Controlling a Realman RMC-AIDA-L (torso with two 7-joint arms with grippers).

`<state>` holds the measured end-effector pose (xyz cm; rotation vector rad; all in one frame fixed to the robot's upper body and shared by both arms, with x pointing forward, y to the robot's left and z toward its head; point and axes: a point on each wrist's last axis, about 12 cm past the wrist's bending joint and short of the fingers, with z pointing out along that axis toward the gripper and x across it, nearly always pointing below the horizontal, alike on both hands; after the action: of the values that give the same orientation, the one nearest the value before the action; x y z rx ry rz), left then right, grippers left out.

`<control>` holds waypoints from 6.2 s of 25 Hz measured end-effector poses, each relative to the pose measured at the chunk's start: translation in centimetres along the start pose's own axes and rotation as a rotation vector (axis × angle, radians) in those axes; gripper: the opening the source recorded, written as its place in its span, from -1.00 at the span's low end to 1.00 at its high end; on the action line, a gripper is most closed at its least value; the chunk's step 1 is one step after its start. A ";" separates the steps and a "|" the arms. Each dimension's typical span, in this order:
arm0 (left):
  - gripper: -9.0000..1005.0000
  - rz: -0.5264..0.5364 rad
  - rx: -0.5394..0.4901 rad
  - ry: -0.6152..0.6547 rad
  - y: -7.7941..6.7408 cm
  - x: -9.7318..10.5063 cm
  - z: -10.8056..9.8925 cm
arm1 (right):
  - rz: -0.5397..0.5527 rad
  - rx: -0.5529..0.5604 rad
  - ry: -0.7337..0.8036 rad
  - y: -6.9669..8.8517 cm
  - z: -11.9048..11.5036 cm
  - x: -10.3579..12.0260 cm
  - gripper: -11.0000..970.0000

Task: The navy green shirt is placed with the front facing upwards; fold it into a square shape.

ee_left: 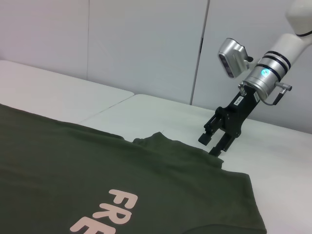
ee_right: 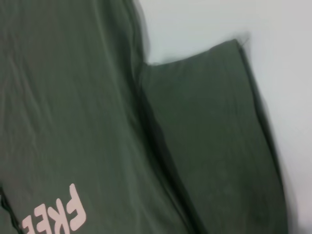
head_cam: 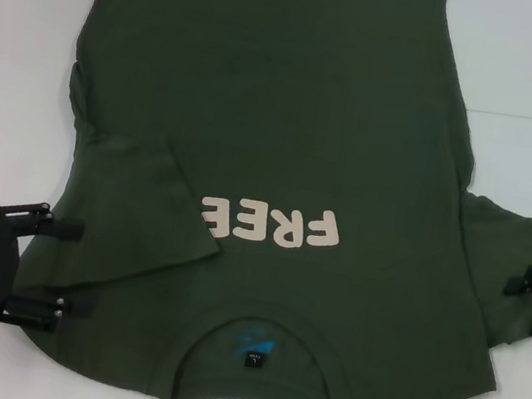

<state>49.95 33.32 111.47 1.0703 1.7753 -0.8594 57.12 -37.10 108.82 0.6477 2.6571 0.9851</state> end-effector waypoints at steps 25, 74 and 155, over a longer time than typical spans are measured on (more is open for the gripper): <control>0.87 0.001 -0.002 -0.001 0.1 -0.1 0.0 | 0.018 -0.028 0.018 0.1 0.2 0.2 0.65; 0.87 0.012 -0.013 -0.005 0.4 -0.5 -0.1 | 0.000 0.022 0.076 1.0 1.0 0.4 0.62; 0.87 0.002 -0.022 -0.002 0.7 -0.8 -0.2 | -0.036 0.028 0.028 0.5 -1.8 -0.7 0.81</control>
<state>50.71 33.55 112.17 1.0565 1.7781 -0.8381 57.27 -38.14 110.55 0.5943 2.7013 0.9564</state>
